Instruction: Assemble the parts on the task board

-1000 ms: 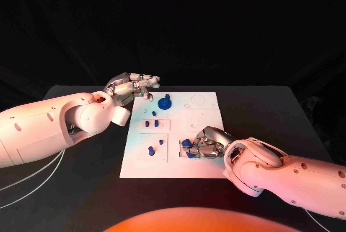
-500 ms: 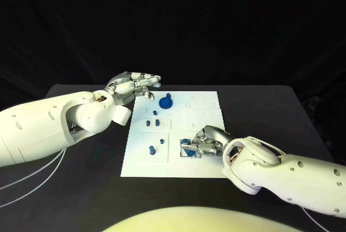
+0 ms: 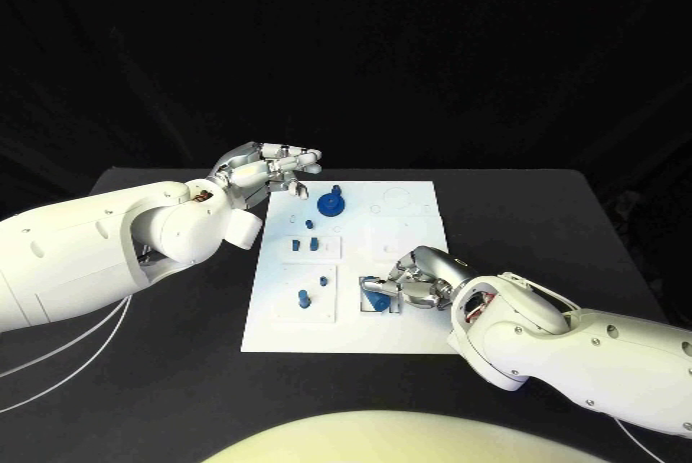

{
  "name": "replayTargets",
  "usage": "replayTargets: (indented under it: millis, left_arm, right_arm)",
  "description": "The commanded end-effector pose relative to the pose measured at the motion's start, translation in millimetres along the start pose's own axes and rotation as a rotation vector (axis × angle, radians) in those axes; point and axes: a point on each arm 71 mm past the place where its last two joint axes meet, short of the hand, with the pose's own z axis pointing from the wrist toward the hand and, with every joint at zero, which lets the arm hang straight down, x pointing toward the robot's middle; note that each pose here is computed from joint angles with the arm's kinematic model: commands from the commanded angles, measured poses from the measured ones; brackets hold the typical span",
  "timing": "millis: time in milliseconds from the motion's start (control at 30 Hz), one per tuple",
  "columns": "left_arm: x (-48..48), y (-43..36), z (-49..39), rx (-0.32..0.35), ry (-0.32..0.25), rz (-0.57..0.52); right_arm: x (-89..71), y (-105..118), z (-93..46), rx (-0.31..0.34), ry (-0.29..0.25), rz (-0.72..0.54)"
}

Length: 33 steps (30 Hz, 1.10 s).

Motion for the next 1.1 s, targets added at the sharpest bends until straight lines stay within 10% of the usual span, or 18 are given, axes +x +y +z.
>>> replayTargets:
  millis: [33, 1100]
  left_arm:
    - [1.4, -0.8, -0.2, 0.006, 0.02, -0.004]
    - [0.9, 0.0, 0.5, 0.002, 0.017, -0.003]
  right_arm:
    - [-3.1, 0.8, -4.9, -0.031, -0.022, -0.011]
    - [8.8, 6.6, -10.9, -0.08, 0.069, -0.053]
